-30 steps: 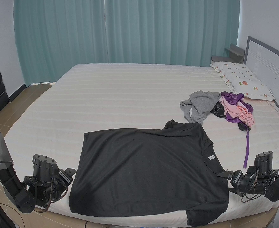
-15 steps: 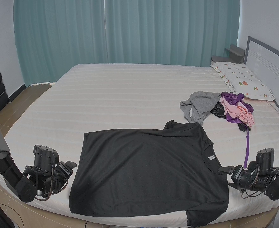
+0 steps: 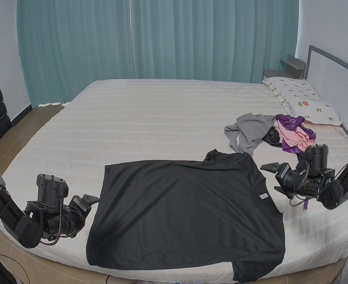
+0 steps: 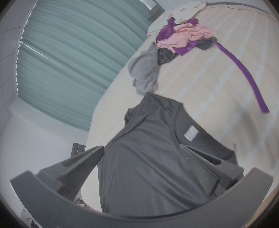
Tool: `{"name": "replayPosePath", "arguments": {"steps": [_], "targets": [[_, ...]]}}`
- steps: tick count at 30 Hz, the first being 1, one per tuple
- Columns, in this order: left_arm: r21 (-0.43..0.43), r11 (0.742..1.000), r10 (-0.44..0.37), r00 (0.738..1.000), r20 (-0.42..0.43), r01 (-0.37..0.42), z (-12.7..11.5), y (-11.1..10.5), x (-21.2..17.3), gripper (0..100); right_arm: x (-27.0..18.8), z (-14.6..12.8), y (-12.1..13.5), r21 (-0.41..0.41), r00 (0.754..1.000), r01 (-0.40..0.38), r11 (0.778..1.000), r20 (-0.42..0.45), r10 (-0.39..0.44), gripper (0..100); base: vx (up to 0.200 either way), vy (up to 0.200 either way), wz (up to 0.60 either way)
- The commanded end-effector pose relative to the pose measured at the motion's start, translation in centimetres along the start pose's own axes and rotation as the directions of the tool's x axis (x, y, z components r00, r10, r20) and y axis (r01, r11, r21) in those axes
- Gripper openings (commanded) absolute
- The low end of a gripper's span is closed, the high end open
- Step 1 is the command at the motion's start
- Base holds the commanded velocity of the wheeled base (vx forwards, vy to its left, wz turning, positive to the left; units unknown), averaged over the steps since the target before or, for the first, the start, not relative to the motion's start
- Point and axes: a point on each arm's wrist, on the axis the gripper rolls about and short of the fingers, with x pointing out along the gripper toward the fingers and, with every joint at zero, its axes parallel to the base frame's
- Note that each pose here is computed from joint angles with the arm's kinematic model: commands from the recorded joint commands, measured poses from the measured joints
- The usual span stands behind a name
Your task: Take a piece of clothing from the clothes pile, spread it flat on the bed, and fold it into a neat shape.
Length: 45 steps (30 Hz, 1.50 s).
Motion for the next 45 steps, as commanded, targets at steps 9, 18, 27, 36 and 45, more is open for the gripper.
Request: {"name": "replayPosePath", "arguments": {"steps": [9,18,27,36,45], "targets": [[-0.065,0.997,0.040,0.999,-0.026,-0.041,-0.7,1.4,3.6,100,13.0,1.8,-2.7,-0.020,0.996,0.081,0.996,-0.043,-0.082,100,0.000,0.000,0.00],[-0.071,0.997,0.033,0.999,-0.005,-0.033,-0.5,1.8,2.6,100,17.1,7.0,-1.8,-0.090,0.993,0.077,0.993,0.100,-0.068,100,0.000,0.000,0.00],[-0.072,0.997,0.014,1.000,0.004,-0.013,-0.4,1.7,2.2,100,18.7,8.8,-0.7,-0.219,0.991,0.089,0.972,0.119,-0.064,100,0.000,0.000,0.00],[-0.070,0.998,0.008,1.000,0.004,-0.008,-0.4,1.6,2.2,100,20.1,8.7,-1.0,-0.226,0.993,0.085,0.970,0.099,-0.064,100,0.000,0.000,0.00],[-0.067,0.998,0.006,1.000,0.005,-0.005,-0.3,1.5,2.4,100,19.2,7.9,-1.9,-0.257,0.993,0.117,0.959,0.056,-0.107,0,0.000,0.000,0.00]]}}
